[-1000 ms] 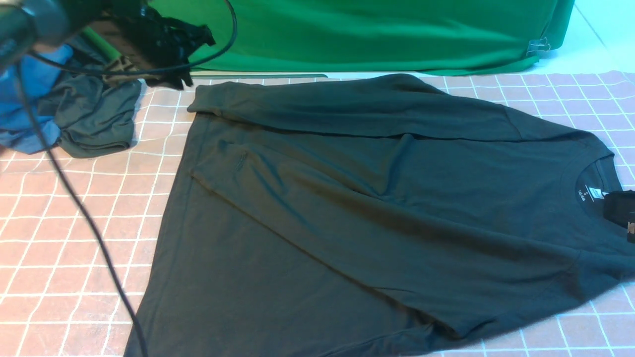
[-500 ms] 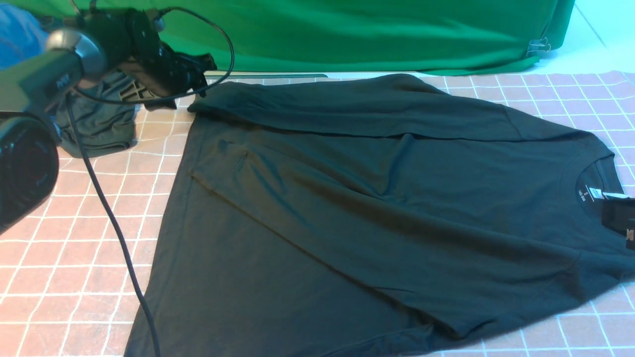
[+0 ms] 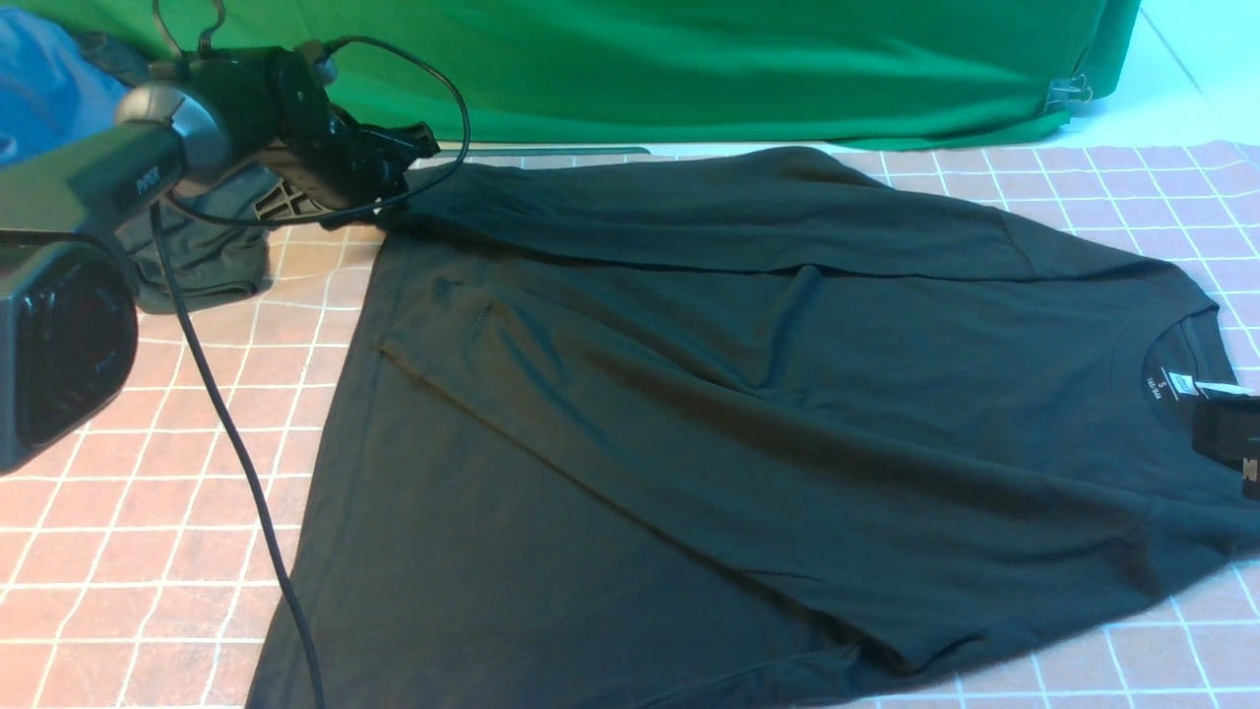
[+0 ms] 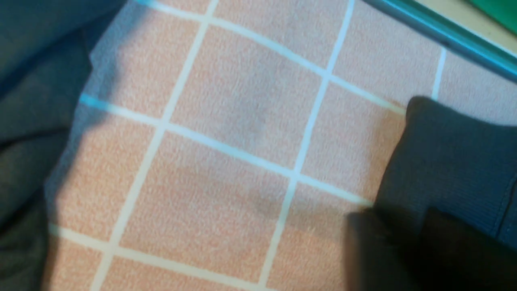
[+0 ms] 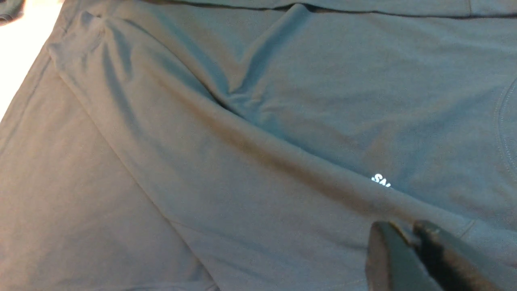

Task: Fold a long-sleeved shirt over a pink coffee tablecloth.
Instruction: 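Fold the left side of the dark shirt inward over its body with the left gripper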

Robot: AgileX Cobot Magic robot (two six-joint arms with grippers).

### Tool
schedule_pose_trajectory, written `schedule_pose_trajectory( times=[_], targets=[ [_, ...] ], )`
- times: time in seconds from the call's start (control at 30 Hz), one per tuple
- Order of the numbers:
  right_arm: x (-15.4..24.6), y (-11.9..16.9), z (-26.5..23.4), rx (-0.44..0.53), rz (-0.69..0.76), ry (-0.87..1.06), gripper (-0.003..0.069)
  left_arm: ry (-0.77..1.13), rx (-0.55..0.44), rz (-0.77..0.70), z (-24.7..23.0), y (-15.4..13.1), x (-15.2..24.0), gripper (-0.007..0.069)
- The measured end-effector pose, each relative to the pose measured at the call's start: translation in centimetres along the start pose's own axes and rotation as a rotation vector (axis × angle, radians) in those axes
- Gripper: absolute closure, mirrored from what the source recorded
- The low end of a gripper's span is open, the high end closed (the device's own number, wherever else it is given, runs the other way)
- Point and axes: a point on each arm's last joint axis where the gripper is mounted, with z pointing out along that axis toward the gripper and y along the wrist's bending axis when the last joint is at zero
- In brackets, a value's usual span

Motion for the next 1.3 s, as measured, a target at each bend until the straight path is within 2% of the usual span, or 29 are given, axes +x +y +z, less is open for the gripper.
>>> schedule_pose_trajectory(
  times=[0.07, 0.2, 0.47, 0.7, 1.0, 1.3],
  targets=[
    [0.0, 0.0, 0.0, 0.0, -0.001, 0.0, 0.055, 0.008, -0.003, 0.006, 0.0, 0.0, 0.1, 0.0566],
    [0.0, 0.0, 0.0, 0.0, -0.004, 0.001, 0.055, 0.005, -0.007, 0.019, -0.5, 0.0, -0.2, 0.061],
    [0.0, 0.0, 0.0, 0.0, -0.009, 0.003, 0.0548, -0.042, 0.009, 0.033, -3.9, -0.8, -1.9, 0.0611],
    [0.0, 0.0, 0.0, -0.001, -0.011, 0.004, 0.054, 0.04, -0.002, 0.057, -6.6, -1.2, -1.9, 0.0611],
    [0.0, 0.0, 0.0, 0.0, -0.02, 0.003, 0.0531, 0.108, 0.042, 0.05, -13.0, -2.4, -2.7, 0.0611],
    [-0.2, 0.0, 0.0, 0.003, -0.048, -0.022, 0.0518, 0.22, 0.003, 0.059, -12.7, -1.9, -1.5, 0.0611]
  ],
)
